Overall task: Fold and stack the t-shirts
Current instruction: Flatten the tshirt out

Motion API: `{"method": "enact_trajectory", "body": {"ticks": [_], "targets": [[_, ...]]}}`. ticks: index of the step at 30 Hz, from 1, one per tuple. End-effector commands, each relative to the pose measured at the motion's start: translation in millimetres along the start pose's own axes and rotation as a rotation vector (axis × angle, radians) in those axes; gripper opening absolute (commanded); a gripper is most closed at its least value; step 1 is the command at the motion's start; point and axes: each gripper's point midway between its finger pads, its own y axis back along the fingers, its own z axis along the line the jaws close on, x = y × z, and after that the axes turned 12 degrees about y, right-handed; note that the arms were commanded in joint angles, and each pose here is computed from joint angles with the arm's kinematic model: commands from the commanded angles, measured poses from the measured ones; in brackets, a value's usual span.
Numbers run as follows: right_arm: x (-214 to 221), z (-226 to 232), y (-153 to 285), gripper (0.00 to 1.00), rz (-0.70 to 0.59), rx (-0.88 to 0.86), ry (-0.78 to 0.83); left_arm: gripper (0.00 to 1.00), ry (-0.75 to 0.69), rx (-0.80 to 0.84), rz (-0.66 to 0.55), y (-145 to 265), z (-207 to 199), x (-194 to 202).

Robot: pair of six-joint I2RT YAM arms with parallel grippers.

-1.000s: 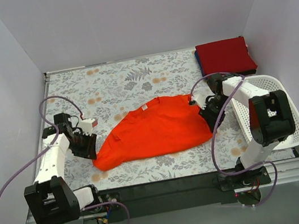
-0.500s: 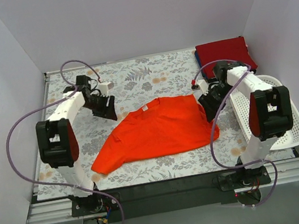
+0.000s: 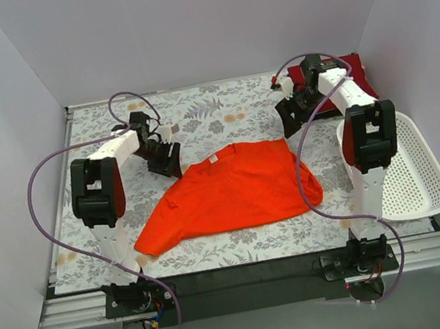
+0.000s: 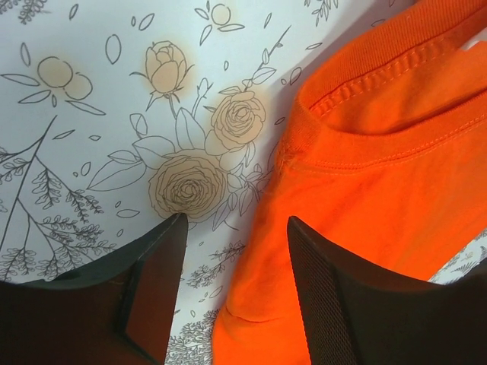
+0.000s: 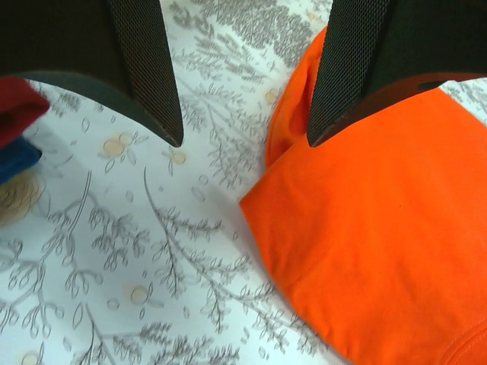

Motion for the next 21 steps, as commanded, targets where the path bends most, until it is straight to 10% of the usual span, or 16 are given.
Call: {"method": "enact_trajectory", "body": {"ticks": [1,13,21], "targets": [[-26,-2,-7,0.73,-0.050,-0.023,0.024,0.54,-0.002,0.004,-0.007,-1,-5,-4],[-17,11,-49,0.62,-0.036,-0.174,-0.023,0.54,0.042,0.083,0.044,-20,-21,-8],[-16,14,-57,0.19,-0.036,-0.221,-0.030,0.42,0.076,0.125,0.101,-33,-26,-3]]}}
